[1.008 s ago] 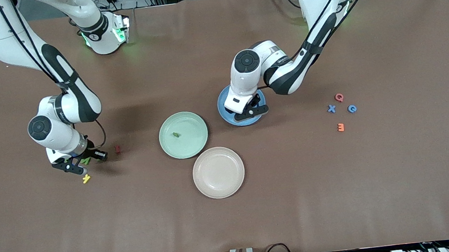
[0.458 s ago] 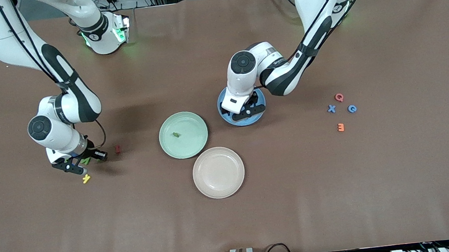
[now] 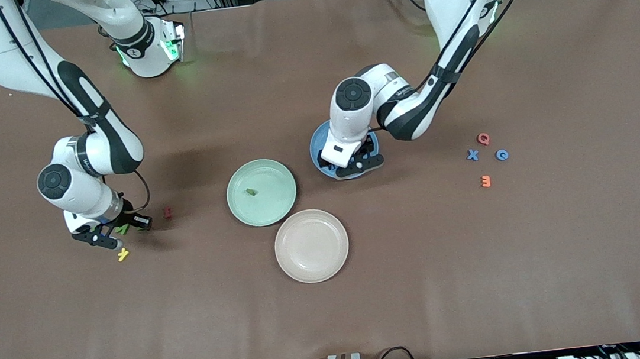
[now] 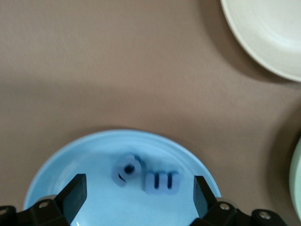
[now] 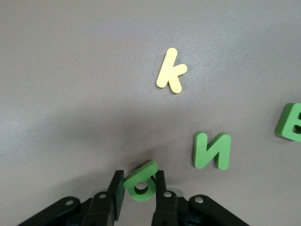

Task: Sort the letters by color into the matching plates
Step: 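Place the green 'b' on the green plate while the left gripper returns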

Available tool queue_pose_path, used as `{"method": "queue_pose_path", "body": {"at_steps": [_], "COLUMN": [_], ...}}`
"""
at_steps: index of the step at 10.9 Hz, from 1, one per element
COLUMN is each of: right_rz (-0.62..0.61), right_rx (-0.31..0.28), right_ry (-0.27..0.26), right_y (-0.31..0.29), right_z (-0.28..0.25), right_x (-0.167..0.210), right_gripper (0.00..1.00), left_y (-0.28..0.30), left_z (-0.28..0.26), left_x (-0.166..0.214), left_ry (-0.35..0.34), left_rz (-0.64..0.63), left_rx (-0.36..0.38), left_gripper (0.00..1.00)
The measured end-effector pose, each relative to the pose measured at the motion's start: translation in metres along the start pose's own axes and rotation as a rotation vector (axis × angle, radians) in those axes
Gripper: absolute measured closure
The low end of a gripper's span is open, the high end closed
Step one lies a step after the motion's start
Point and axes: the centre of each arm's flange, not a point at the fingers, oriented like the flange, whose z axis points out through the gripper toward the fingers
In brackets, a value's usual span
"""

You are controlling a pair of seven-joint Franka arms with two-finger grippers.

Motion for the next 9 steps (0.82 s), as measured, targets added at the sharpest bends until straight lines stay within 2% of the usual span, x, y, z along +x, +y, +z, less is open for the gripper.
{"method": "queue_pose_path", "body": {"at_steps": [3, 5, 9], "right_rz": [-0.019, -0.036, -0.09], "right_rx": [-0.005, -0.01, -0.006], "right_ry": [-0.012, -0.026, -0.03], "right_y": [-0.002, -0.01, -0.046], "right_z": [-0.024, -0.035, -0.04], "right_x": [0.003, 0.004, -0.008], "right_gripper": [0.69, 0.69, 0.69], "left_y": [-0.022, -0.038, -0.062], "left_z": [-0.015, -0.034, -0.076], "left_x": [0.041, 0.064, 0.086], "left_ry": [0.025, 0.048, 0.071], "left_rz": [0.011, 0.065, 0.171], "left_rx": [-0.014, -0.008, 0.052], "left_gripper": [0.0, 0.0, 0.0]}}
